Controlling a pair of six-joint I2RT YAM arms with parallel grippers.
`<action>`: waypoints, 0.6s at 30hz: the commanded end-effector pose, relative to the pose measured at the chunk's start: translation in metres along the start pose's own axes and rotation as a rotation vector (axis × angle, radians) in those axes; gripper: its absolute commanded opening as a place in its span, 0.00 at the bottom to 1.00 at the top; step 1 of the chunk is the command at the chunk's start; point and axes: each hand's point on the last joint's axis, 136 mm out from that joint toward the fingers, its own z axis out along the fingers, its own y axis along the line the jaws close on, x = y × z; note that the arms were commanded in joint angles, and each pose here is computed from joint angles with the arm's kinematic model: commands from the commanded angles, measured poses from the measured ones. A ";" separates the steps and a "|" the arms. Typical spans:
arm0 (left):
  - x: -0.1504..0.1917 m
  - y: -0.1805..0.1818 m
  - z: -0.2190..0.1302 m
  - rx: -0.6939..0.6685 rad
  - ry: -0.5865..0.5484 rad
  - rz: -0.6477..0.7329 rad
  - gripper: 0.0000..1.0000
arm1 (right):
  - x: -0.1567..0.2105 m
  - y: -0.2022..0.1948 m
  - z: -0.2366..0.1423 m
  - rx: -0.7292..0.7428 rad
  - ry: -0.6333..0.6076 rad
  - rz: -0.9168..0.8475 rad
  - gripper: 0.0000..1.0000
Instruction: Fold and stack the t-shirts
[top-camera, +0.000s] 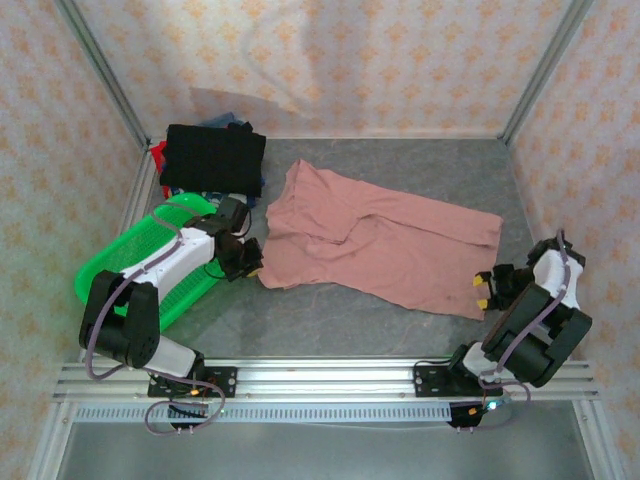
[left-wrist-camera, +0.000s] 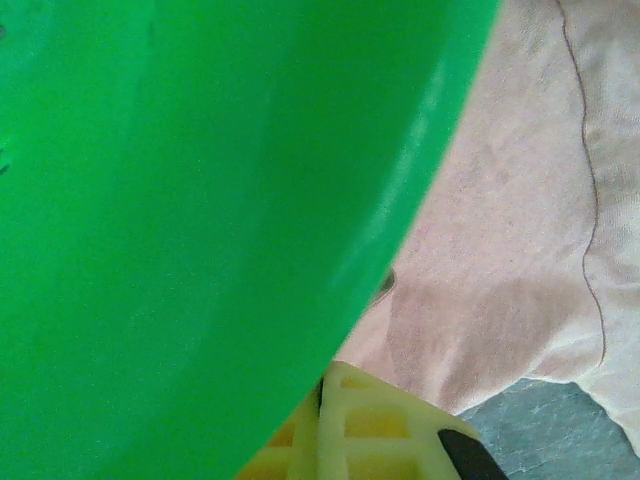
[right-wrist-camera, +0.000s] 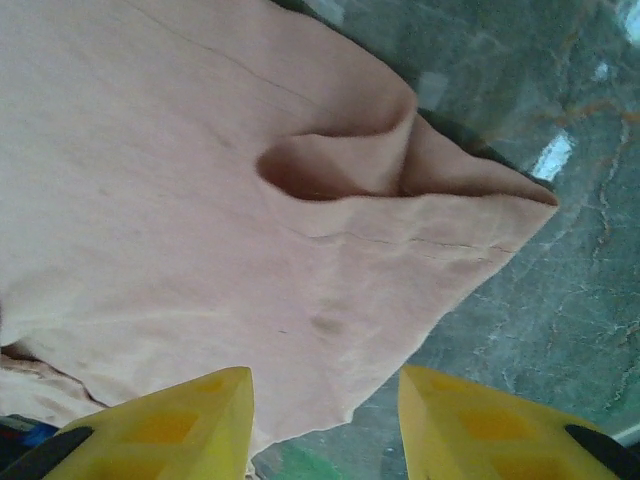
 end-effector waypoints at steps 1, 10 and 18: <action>0.000 -0.002 0.006 0.001 0.012 0.026 0.00 | -0.001 -0.005 0.014 0.016 0.021 0.032 0.44; -0.001 -0.004 0.003 0.004 0.001 0.030 0.00 | -0.024 0.007 0.028 0.034 0.000 0.042 0.45; -0.003 -0.004 0.000 0.002 -0.013 0.030 0.00 | -0.038 0.014 0.035 0.029 -0.024 0.054 0.46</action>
